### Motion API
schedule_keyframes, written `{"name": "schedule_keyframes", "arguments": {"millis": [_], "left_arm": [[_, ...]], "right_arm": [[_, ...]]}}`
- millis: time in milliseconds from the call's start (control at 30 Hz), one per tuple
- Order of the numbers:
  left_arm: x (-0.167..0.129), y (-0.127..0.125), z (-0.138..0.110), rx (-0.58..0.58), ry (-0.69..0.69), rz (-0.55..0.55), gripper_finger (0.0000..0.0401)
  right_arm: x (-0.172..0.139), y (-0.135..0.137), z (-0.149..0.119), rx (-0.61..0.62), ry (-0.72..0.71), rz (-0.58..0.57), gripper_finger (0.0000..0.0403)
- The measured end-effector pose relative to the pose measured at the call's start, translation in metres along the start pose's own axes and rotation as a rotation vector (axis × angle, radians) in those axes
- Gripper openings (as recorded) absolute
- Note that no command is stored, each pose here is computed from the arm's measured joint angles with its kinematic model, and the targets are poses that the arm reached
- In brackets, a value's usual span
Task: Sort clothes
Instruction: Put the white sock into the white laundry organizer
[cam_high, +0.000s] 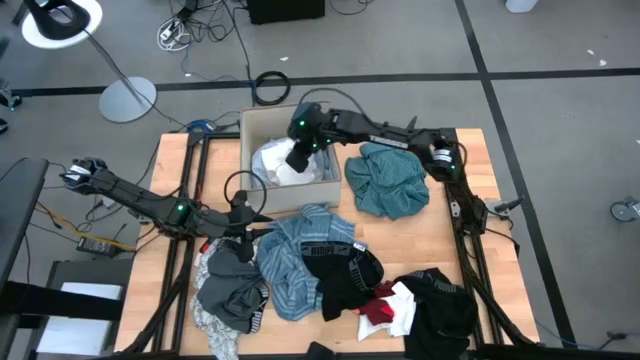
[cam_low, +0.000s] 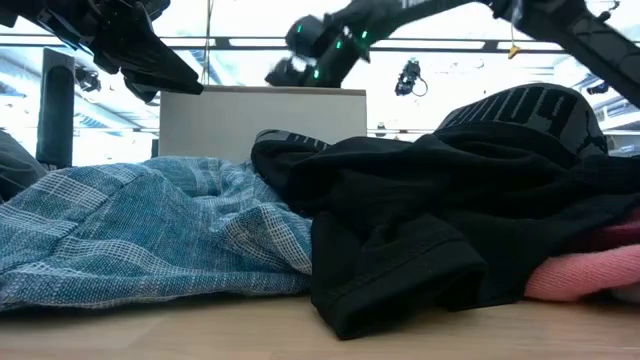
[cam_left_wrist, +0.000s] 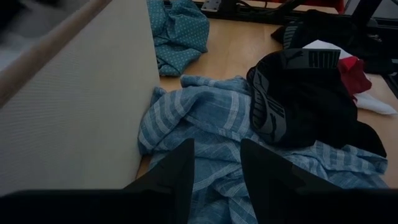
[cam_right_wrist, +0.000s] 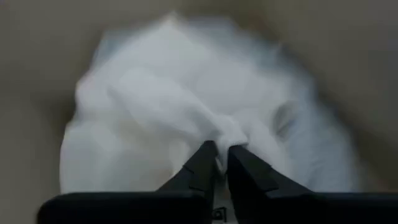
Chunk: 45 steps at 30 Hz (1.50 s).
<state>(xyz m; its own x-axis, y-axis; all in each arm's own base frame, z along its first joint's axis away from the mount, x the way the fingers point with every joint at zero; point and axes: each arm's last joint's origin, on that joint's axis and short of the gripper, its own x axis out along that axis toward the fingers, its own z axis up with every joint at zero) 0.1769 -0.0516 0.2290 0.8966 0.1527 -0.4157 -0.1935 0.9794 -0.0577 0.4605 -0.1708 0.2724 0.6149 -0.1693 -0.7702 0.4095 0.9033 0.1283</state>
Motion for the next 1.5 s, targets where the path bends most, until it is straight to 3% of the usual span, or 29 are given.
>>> {"name": "schedule_keyframes", "arguments": {"millis": [167,333,567,833,1033,1167,1333,1500], "left_arm": [[0.000,0.000,0.000,0.002,0.004,0.001,0.0135],[0.000,0.001,-0.002,-0.006,0.023,0.007,0.0135],[0.000,0.001,-0.002,-0.009,0.020,0.006,0.0135],[0.000,0.001,-0.002,-0.010,0.016,0.014,0.0135],[0.000,0.001,-0.002,-0.009,0.011,0.029,0.0135],[0.000,0.001,-0.002,-0.008,0.011,0.029,0.0135],[0.000,0.001,-0.001,-0.012,0.005,0.027,0.0135],[0.000,0.001,-0.001,-0.013,0.004,0.026,0.0135]], "right_arm": [[0.016,-0.001,-0.011,0.012,0.103,0.126,0.0111],[-0.004,-0.007,-0.003,0.022,0.073,0.132,0.0182],[-0.076,-0.008,0.018,0.018,-0.043,0.123,0.0240],[-0.168,0.013,0.006,-0.012,-0.057,0.054,0.0233],[-0.228,0.063,-0.026,-0.104,-0.043,-0.053,0.0228],[-0.252,0.100,-0.057,-0.135,-0.021,-0.115,0.0228],[-0.268,0.140,-0.107,-0.075,0.047,-0.125,0.0228],[-0.261,0.171,-0.163,-0.006,0.142,-0.161,0.0228]]}}
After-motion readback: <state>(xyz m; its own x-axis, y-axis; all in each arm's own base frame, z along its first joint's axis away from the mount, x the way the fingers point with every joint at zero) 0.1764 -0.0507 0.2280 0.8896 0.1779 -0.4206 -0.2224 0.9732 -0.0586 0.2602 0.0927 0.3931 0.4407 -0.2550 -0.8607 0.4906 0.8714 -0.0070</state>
